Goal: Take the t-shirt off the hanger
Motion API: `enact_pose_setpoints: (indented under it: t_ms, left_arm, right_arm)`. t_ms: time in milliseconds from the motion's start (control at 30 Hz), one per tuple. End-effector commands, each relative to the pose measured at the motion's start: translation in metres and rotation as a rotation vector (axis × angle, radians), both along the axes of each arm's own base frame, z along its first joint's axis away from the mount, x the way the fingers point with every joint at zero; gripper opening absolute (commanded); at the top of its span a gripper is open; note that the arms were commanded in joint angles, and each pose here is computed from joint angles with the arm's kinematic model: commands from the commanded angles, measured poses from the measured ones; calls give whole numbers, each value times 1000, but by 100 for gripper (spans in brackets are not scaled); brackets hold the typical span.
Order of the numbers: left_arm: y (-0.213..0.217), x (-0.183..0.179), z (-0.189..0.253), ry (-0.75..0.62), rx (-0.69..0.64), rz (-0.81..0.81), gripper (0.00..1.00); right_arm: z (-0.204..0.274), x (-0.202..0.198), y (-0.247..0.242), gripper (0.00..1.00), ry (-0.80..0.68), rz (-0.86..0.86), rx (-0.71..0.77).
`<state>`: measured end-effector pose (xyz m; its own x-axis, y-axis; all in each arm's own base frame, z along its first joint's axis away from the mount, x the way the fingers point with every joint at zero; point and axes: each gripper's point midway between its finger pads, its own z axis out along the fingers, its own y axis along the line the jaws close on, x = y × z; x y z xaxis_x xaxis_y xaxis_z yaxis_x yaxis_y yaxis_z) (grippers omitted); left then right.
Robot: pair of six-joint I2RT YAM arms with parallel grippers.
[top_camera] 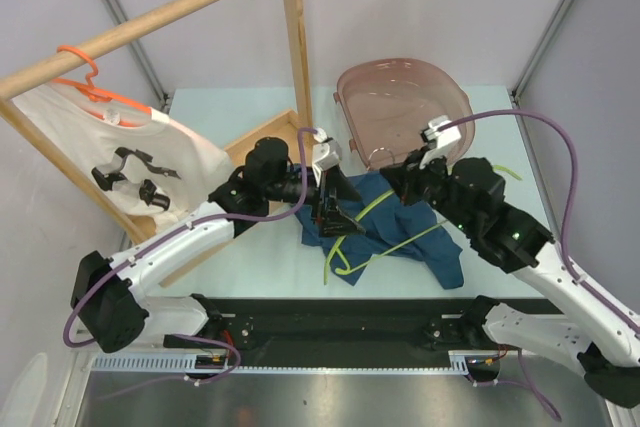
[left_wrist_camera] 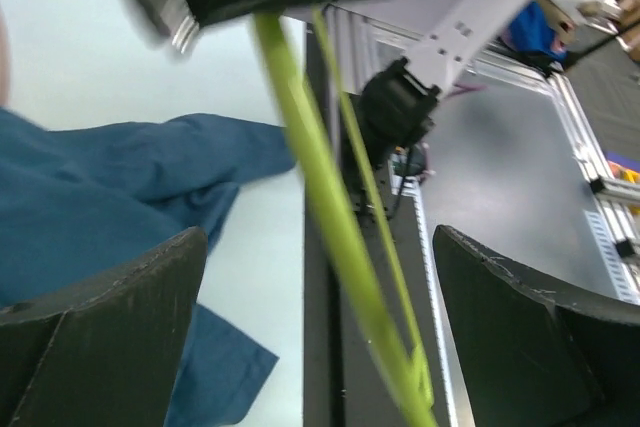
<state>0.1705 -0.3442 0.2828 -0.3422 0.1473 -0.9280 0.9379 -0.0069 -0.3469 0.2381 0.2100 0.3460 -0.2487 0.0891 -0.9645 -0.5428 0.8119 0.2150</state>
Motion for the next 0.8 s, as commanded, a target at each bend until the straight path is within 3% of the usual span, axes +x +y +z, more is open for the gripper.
enact_pose_setpoints:
  t_ms: [0, 100, 167, 200, 233, 300, 433, 533, 633, 667, 733, 767]
  left_arm:
    - [-6, -25, 20, -58, -36, -137, 100]
    - [-8, -23, 13, -60, -9, -118, 97]
    - [-8, -14, 3, -48, 49, -66, 83]
    - [-10, -6, 3, -67, 66, -47, 75]
    - [-10, -1, 1, -70, 86, -27, 60]
    - [-8, 10, -9, -67, 147, 28, 47]
    - [-4, 21, -15, -88, 193, 80, 0]
    - [0, 22, -14, -126, 198, 90, 1]
    - [8, 25, -15, -180, 223, 110, 0]
    - [10, 27, -15, -214, 229, 111, 0]
    - [15, 19, -12, -236, 223, 76, 0]
    - [17, 13, -6, -273, 204, 51, 0]
  right_arm:
    - [42, 1, 22, 0, -132, -17, 30]
    - [46, -4, 37, 0, -143, -13, 20]
    - [50, -5, 40, 0, -151, -22, 33]
    - [53, -8, 42, 0, -156, -21, 49]
    - [56, -7, 39, 0, -157, -39, 63]
    - [59, -7, 35, 1, -149, -58, 84]
    - [66, -11, 19, 12, -138, -65, 101]
    - [64, -17, 2, 51, -113, -44, 88]
    - [51, -19, -21, 74, -61, -39, 34]
    - [48, -26, -32, 88, -44, -33, 5]
    - [41, -29, -46, 100, -31, -2, -54]
    - [34, -37, -52, 100, 5, 24, -91]
